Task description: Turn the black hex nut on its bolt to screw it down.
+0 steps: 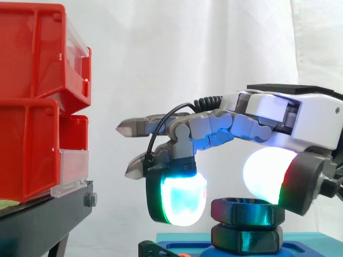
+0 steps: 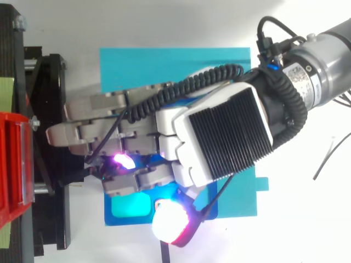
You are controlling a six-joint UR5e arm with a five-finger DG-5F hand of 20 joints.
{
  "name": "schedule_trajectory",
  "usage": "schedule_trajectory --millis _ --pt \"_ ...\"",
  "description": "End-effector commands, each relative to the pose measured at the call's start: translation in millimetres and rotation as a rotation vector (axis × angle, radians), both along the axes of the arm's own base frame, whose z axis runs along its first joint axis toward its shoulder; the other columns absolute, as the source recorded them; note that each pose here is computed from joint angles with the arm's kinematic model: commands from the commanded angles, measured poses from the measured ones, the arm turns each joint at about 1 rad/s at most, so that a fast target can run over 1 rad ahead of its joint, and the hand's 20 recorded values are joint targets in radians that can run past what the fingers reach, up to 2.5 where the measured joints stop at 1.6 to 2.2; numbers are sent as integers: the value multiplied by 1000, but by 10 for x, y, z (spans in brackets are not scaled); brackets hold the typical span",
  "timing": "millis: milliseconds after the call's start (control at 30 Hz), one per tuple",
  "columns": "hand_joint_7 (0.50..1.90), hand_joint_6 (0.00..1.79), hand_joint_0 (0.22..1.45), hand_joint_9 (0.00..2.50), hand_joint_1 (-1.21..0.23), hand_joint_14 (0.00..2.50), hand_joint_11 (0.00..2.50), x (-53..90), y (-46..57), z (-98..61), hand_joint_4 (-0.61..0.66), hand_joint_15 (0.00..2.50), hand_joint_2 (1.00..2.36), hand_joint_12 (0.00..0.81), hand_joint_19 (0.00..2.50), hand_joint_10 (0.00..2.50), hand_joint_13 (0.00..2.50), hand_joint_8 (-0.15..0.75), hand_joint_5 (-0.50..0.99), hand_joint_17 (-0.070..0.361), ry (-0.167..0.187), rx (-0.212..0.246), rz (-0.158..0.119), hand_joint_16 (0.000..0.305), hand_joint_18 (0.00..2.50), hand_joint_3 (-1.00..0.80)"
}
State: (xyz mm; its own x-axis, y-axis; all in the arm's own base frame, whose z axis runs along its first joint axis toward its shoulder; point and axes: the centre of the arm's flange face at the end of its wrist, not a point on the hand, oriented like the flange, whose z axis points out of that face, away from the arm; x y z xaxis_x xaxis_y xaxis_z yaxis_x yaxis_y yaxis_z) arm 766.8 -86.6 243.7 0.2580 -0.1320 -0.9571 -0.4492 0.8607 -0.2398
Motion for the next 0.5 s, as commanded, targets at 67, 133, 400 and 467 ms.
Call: schedule_trajectory --millis 67,133,400,467 --pt "1439 547 510 606 -112 0 162 21 132 27 236 7 1000 346 222 6 278 308 -73 104 37 24 -2 46 146 -500" --pt "1444 546 510 604 -113 0 166 57 178 90 239 6 1000 346 213 6 278 306 -73 104 42 42 4 46 147 -500" --pt "1438 553 510 603 -116 0 173 42 282 91 238 11 1000 347 214 6 283 306 -72 104 117 85 22 46 144 -500" --pt "1439 555 511 602 -116 0 164 43 281 91 232 11 1000 347 215 6 283 306 -73 104 117 85 20 46 146 -500"
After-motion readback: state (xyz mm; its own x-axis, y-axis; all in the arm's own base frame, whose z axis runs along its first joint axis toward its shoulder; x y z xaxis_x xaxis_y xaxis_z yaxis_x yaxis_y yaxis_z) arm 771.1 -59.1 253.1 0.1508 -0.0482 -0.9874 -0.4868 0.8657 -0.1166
